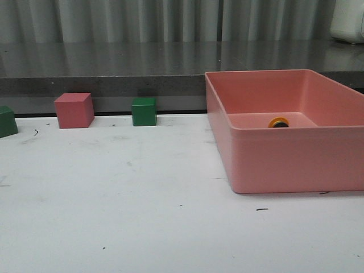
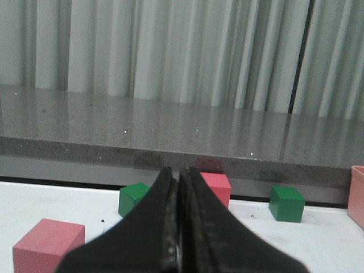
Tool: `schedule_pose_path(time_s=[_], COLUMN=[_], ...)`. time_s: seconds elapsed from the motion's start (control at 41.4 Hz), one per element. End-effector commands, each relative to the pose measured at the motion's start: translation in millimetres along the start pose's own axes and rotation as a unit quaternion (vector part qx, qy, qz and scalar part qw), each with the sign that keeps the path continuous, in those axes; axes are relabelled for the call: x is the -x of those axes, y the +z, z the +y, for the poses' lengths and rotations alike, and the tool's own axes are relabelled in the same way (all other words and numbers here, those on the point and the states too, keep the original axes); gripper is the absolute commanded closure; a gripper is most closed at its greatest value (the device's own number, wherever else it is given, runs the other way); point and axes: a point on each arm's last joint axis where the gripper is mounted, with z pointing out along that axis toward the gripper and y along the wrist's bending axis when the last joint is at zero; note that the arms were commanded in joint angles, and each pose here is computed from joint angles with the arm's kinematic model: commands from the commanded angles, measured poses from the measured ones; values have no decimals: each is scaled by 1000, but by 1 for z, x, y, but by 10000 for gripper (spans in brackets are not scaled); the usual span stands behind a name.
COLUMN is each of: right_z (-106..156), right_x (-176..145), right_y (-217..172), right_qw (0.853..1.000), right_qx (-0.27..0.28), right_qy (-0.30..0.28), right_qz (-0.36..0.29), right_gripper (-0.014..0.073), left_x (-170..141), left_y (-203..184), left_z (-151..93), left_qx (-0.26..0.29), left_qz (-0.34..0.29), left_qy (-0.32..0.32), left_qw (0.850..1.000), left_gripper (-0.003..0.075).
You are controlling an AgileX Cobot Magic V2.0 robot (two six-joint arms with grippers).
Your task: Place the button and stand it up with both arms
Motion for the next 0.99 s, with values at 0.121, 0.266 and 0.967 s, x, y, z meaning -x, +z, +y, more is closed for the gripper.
schedule_pose_path(time_s=[0.121,0.266,0.967], right_z=[8,12,12], right_x=[80,118,121], right_y=[-11,-2,77], right_qw=[999,1000,972], right_qx=[11,14,-1], right_qy=[-4,-6,-34], right_qz=[-51,-5,232], right_gripper=[663,663,663], left_x=[79,126,135], left_y=[-12,-12,86], left_z=[-8,-13,-16], left_qx=[-13,-13,7], left_qz=[-75,-33,247], left_qy=[-5,-4,-5], left_qw=[997,999,969], left_gripper=[740,740,740])
